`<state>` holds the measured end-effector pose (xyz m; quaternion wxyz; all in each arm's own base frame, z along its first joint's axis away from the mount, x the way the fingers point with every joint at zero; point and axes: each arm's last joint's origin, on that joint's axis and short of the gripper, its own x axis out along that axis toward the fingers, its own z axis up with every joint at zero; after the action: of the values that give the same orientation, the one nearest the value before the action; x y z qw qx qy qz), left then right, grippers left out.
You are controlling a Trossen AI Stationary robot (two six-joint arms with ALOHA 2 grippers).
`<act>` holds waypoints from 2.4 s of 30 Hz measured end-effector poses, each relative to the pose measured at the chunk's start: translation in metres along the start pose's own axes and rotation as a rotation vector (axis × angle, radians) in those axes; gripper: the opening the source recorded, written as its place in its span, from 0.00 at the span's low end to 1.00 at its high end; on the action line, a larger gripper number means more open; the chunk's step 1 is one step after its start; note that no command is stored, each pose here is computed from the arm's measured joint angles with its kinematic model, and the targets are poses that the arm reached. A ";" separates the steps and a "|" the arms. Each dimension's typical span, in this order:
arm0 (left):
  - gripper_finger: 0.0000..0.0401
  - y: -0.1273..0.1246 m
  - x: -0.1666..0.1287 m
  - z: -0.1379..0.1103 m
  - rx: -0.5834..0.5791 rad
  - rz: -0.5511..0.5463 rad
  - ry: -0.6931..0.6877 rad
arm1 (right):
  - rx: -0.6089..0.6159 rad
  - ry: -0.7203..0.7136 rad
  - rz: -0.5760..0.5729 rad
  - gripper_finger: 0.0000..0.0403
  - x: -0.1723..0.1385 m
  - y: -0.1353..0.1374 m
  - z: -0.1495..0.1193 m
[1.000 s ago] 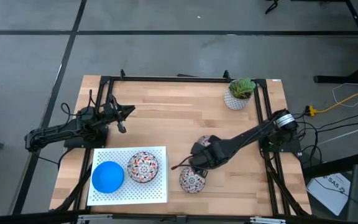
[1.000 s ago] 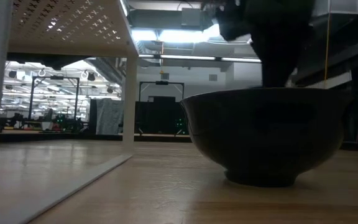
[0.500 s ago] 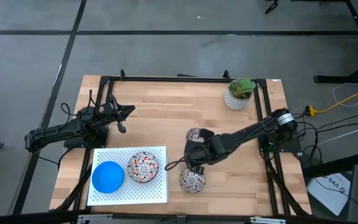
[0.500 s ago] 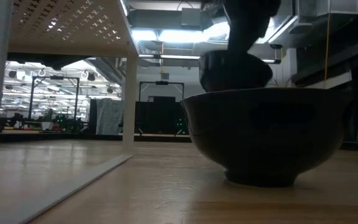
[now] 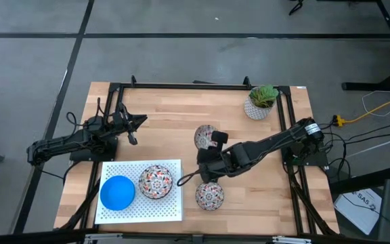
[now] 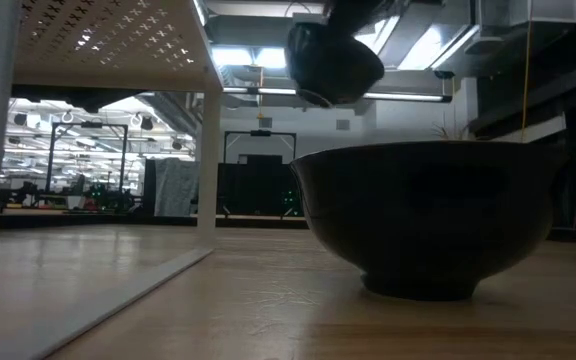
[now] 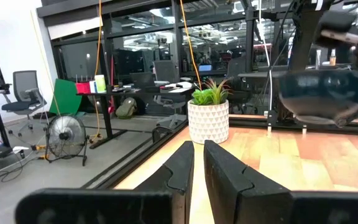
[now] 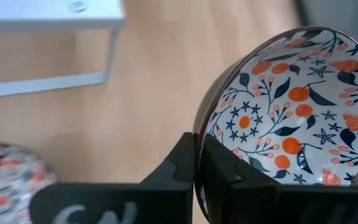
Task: Pick & Place Mini bowls
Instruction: Stack the orange patterned bowl on top of the stacked orange patterned bowls on the shelf
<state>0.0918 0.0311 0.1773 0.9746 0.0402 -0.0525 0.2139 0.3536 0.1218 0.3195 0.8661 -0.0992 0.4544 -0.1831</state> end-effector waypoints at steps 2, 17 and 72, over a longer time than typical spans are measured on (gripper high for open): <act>0.08 0.000 0.000 0.000 0.000 0.000 0.000 | -0.023 -0.023 -0.051 0.03 0.000 -0.002 0.001; 0.08 0.000 0.000 0.000 0.000 0.000 0.000 | -0.202 -0.215 -0.253 0.03 -0.004 -0.002 0.021; 0.08 0.000 0.000 0.000 0.000 0.000 0.000 | -0.762 -0.821 0.418 0.04 -0.016 0.009 0.067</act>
<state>0.0918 0.0311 0.1773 0.9746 0.0402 -0.0524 0.2138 0.4026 0.1367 0.3662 0.8919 -0.3741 0.1262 0.2204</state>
